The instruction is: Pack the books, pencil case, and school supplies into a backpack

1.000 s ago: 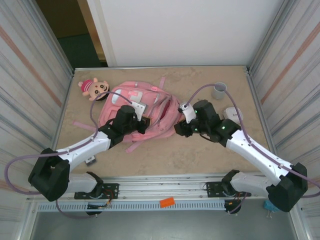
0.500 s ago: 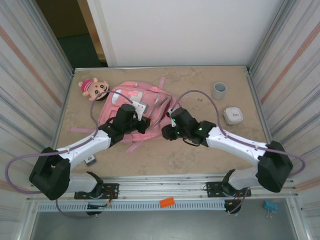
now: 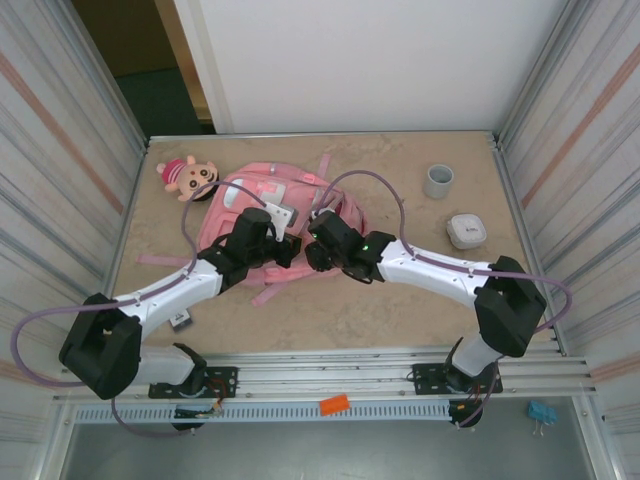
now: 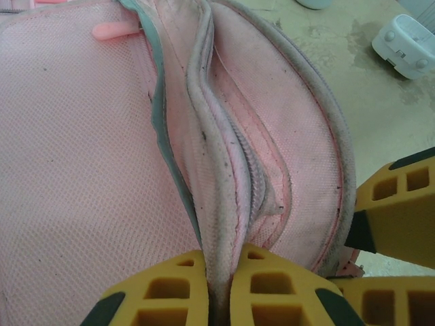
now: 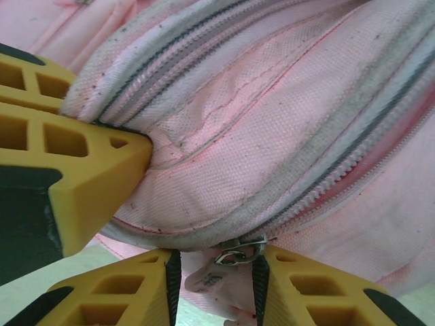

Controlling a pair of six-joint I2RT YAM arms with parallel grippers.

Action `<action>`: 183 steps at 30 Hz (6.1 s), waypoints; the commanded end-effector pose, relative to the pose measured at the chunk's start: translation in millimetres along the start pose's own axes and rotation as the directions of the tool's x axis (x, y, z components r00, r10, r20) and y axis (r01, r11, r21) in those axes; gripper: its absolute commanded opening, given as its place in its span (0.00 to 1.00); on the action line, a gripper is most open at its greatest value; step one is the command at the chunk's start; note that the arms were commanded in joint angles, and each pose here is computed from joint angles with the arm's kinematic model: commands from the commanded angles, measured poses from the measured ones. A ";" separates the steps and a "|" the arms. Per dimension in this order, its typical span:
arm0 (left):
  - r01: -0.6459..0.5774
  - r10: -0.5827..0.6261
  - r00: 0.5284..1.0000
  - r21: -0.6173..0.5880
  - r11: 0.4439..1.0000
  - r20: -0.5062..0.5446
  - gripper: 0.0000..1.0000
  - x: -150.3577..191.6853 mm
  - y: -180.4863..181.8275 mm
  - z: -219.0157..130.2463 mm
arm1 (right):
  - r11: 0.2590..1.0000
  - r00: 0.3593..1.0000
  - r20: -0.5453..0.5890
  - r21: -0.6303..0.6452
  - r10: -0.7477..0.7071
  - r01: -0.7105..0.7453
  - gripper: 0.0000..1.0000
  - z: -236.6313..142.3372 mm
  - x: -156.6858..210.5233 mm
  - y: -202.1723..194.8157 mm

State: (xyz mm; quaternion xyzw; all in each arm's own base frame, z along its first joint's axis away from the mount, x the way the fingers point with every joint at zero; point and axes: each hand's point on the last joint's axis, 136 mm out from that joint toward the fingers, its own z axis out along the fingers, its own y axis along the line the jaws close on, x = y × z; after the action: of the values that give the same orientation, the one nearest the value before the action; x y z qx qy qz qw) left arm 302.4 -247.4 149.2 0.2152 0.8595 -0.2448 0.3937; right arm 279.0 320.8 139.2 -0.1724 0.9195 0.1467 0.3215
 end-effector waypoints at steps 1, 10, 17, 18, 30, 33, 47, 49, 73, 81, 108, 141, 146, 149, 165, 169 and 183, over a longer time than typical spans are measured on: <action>0.029 -0.031 0.999 0.081 0.996 0.016 0.00 -14.2 -16.7 -3.2 | 0.994 1.000 0.019 0.106 -0.024 0.022 0.32 1.3 -7.3 -16.0; 0.028 -0.029 0.999 0.081 0.996 0.013 0.00 -13.7 -16.9 -2.8 | 0.990 1.000 0.019 0.143 -0.012 0.010 0.13 -1.1 -1.0 -27.4; 0.029 -0.030 1.000 0.087 0.996 0.009 0.00 -14.1 -18.1 -1.7 | 0.996 1.000 -0.007 0.088 0.005 -0.005 0.31 9.4 2.3 -19.9; 0.028 -0.029 1.000 0.090 0.996 0.011 0.00 -15.0 -18.5 -2.3 | 0.996 1.000 -0.012 0.089 0.005 -0.004 0.31 11.1 2.9 -19.3; 0.020 -0.021 1.000 0.075 0.997 0.011 0.00 -14.9 -16.1 -3.4 | 0.979 0.999 0.015 0.201 -0.037 0.033 0.12 -12.0 -1.9 -41.2; 0.022 -0.023 1.000 0.080 0.997 0.009 0.00 -15.1 -17.1 -2.6 | 0.981 0.999 0.016 0.193 -0.033 0.029 0.06 -12.9 -1.7 -42.3; 0.059 -0.060 0.996 -0.020 0.998 -0.063 0.55 -8.9 -0.2 -3.3 | 0.999 0.999 -0.024 0.018 -0.031 0.032 0.00 -22.9 -0.3 -28.3; 0.136 -0.141 0.984 -0.055 0.989 -0.105 0.66 -5.5 9.4 -6.3 | 0.999 0.999 -0.035 0.011 -0.039 0.040 0.00 -20.3 2.8 -26.3; 0.677 -0.719 0.693 -0.295 0.674 -0.053 0.71 95.4 78.7 -73.9 | 0.997 0.992 -0.100 -0.015 -0.078 0.076 0.00 -27.1 37.8 -7.2; 0.691 -0.694 0.716 -0.211 0.691 0.074 0.71 48.2 104.6 -56.3 | 0.993 0.992 -0.083 -0.088 -0.092 0.085 0.00 -26.8 42.7 22.7; 0.847 -0.843 0.532 0.057 0.529 -0.077 0.54 41.8 56.9 -59.6 | 0.964 0.998 -0.063 -0.262 0.022 -0.038 0.00 -3.7 34.9 62.4; 0.758 -0.758 0.642 -0.050 0.650 -0.118 0.00 25.4 121.9 -30.2 | 0.991 0.992 -0.128 -0.131 -0.010 -0.007 0.00 -26.4 52.5 -0.6; 0.738 -0.738 0.665 -0.051 0.673 -0.115 0.11 22.8 121.1 -34.2 | 0.990 0.993 -0.118 -0.144 -0.014 -0.003 0.00 -28.4 47.5 -1.3; 0.698 -0.691 0.713 0.021 0.716 -0.116 0.42 9.0 107.1 -42.8 | 0.982 0.993 -0.111 -0.187 -0.031 0.010 0.00 -31.3 43.6 8.1; -0.656 0.632 0.751 0.316 0.685 0.190 0.65 21.3 -28.3 -79.0 | 0.936 0.992 -0.122 -0.353 -0.027 -0.018 0.00 -35.0 36.4 33.4; -0.674 0.664 0.731 0.318 0.667 0.156 0.66 17.5 -23.6 -68.6 | 0.921 0.993 -0.118 -0.390 -0.023 -0.025 0.00 -37.2 34.2 39.9; -0.831 0.860 0.511 0.250 0.497 -0.009 0.25 40.7 -12.8 -34.0 | 0.880 0.989 -0.144 -0.471 -0.017 -0.054 0.00 -40.0 31.5 55.7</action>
State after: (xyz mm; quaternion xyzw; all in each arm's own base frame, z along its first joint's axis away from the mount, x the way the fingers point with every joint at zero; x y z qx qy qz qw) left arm 237.9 -239.6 136.6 0.6598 0.6347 -0.1540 0.3716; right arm 217.3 333.4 136.2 -0.2299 0.9000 0.3109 0.2011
